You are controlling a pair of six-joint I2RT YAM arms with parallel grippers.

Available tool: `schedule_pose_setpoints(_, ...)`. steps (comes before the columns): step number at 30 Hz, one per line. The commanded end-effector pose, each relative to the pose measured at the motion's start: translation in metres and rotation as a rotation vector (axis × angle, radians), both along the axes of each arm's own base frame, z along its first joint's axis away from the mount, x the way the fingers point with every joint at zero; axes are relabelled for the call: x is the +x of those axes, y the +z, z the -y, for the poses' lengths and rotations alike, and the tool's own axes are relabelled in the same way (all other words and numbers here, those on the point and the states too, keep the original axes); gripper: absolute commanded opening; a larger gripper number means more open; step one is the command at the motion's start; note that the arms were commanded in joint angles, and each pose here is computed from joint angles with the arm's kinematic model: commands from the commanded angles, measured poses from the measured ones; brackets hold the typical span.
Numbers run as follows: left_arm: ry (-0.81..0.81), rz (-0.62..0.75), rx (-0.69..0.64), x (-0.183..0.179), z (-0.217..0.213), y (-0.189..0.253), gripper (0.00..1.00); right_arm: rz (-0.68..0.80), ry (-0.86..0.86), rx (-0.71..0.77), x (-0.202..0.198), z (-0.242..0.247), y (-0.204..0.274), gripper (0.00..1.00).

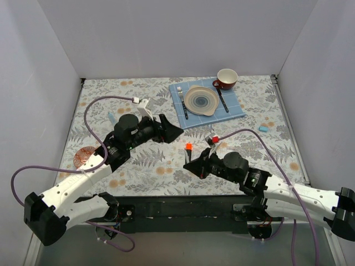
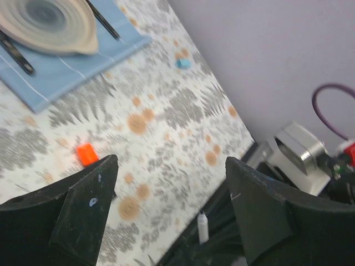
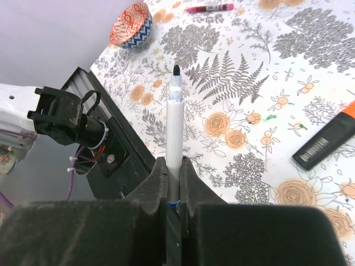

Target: Insert the pens into the pen caps

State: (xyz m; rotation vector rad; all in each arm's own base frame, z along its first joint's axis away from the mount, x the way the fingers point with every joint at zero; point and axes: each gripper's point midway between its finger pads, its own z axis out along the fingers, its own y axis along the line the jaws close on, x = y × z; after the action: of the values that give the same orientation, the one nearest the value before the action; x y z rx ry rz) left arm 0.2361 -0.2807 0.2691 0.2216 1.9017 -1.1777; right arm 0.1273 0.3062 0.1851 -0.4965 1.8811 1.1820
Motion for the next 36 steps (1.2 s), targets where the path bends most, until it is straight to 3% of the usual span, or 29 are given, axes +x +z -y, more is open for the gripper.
schedule_pose_setpoints(1,0.255,0.129,0.309,0.046,-0.051,0.003,0.78,0.052,-0.079,0.037,0.008,0.019,0.012,0.01)
schedule_pose_setpoints(9,0.251,0.413,0.687,0.109,-0.072,0.03,0.78,0.127,-0.121,0.06,0.002,0.054,0.024,0.01)
schedule_pose_setpoints(13,0.17,0.394,0.864,0.15,-0.104,-0.008,0.77,0.154,-0.128,0.07,0.0,0.065,0.036,0.01)
schedule_pose_setpoints(16,0.118,0.306,1.002,0.164,-0.134,-0.041,0.77,0.179,-0.125,0.096,-0.003,0.07,0.046,0.01)
schedule_pose_setpoints(27,-0.079,0.094,1.028,0.199,-0.165,-0.123,0.7,0.229,-0.136,0.061,0.001,0.075,0.048,0.01)
schedule_pose_setpoints(30,-0.084,0.055,1.082,0.205,-0.183,-0.146,0.63,0.242,-0.136,0.029,0.004,0.072,0.042,0.01)
schedule_pose_setpoints(36,-0.087,0.006,1.113,0.213,-0.204,-0.181,0.64,0.286,-0.131,0.015,0.011,0.063,0.048,0.01)
